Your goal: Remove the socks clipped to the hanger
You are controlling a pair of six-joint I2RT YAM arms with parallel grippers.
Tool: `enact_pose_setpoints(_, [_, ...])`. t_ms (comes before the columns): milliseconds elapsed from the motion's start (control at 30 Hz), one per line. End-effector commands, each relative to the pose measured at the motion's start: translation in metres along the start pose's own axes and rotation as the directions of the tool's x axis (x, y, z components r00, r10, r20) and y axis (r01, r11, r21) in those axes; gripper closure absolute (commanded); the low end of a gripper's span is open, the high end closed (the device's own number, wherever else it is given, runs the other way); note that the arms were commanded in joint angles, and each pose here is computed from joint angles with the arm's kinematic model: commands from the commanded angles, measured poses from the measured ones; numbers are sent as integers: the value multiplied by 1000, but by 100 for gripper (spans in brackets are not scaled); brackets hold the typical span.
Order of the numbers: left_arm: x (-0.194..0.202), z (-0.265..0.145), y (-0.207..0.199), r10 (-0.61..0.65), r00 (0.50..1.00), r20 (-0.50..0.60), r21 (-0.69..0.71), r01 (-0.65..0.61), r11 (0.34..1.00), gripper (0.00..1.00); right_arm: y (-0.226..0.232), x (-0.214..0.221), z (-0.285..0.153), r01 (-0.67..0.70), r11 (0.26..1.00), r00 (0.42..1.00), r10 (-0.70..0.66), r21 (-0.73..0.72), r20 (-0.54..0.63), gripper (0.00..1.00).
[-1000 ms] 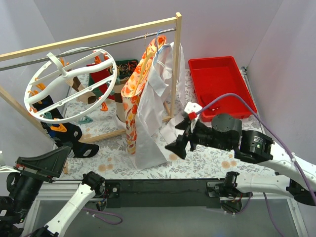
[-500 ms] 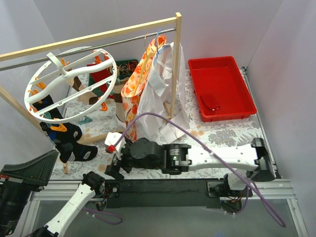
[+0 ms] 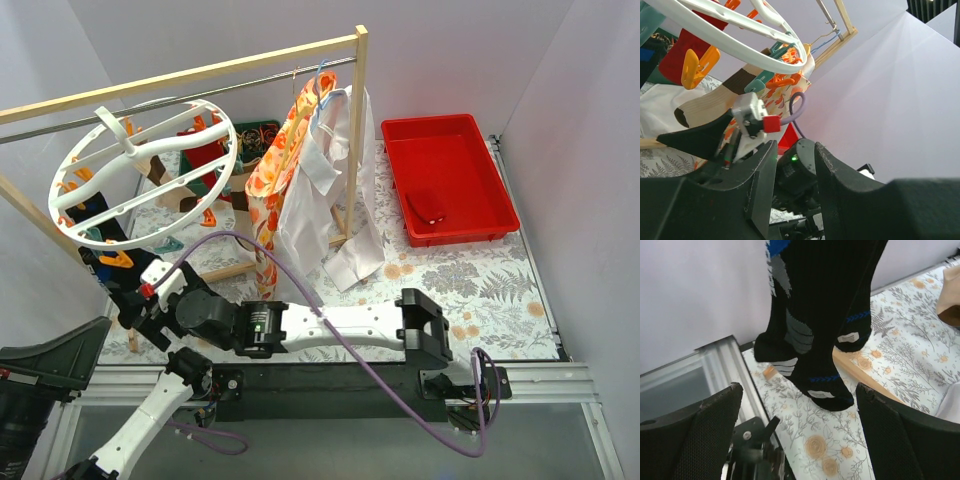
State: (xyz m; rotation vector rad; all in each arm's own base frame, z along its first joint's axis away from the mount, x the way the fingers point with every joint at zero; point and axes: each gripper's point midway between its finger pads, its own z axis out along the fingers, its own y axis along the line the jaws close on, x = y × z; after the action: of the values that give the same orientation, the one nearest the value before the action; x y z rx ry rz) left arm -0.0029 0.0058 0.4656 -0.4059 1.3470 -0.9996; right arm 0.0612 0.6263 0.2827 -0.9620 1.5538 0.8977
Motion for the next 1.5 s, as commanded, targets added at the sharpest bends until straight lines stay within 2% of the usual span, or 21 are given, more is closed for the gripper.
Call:
enact_pose_setpoints(0, [9,2,10,3,999,-34,-40,-4,999,67,-8,-17,22,-48,992,995,38,113,91,2])
enact_pose_setpoints(433, [6,-4,8,-4,1000,-23,-26,3,1000,69,-19,12,66,-49,969,983,3,242,185,3])
enact_pose_setpoints(600, [5,-7,10,-2,1000,-26,-38,1,999,69,-17,9,75,-51,972,963,-13,230,269,7])
enact_pose_setpoints(767, [0,-13,7,-7,1000,-14,-26,6,1000,69,0,1,79,-27,990,940,-23,141,341,13])
enact_pose_setpoints(900, [-1,-15,6,-8,1000,-17,-26,7,1000,69,14,-6,79,-12,998,915,-15,63,403,25])
enact_pose_setpoints(1167, [0,-17,4,-17,999,-28,-25,17,1000,69,18,-16,87,-21,1000,890,9,21,456,46])
enact_pose_setpoints(1267, [0,-18,4,-20,999,-32,-25,19,1000,70,15,-17,91,-28,999,886,11,29,464,61])
enact_pose_setpoints(1367, [1,-18,5,-21,999,-31,-29,20,999,70,12,-19,89,-28,999,886,9,35,464,80])
enact_pose_setpoints(1400, [1,-19,6,-22,999,-32,-30,21,999,70,12,-20,88,-27,999,887,8,35,461,92])
enact_pose_setpoints(1433, [1,-19,7,-22,999,-32,-32,21,999,70,12,-21,86,-26,999,888,8,32,459,99])
enact_pose_setpoints(1467, [2,-18,8,-21,999,-31,-39,20,999,70,11,-20,81,-20,999,894,6,26,448,99])
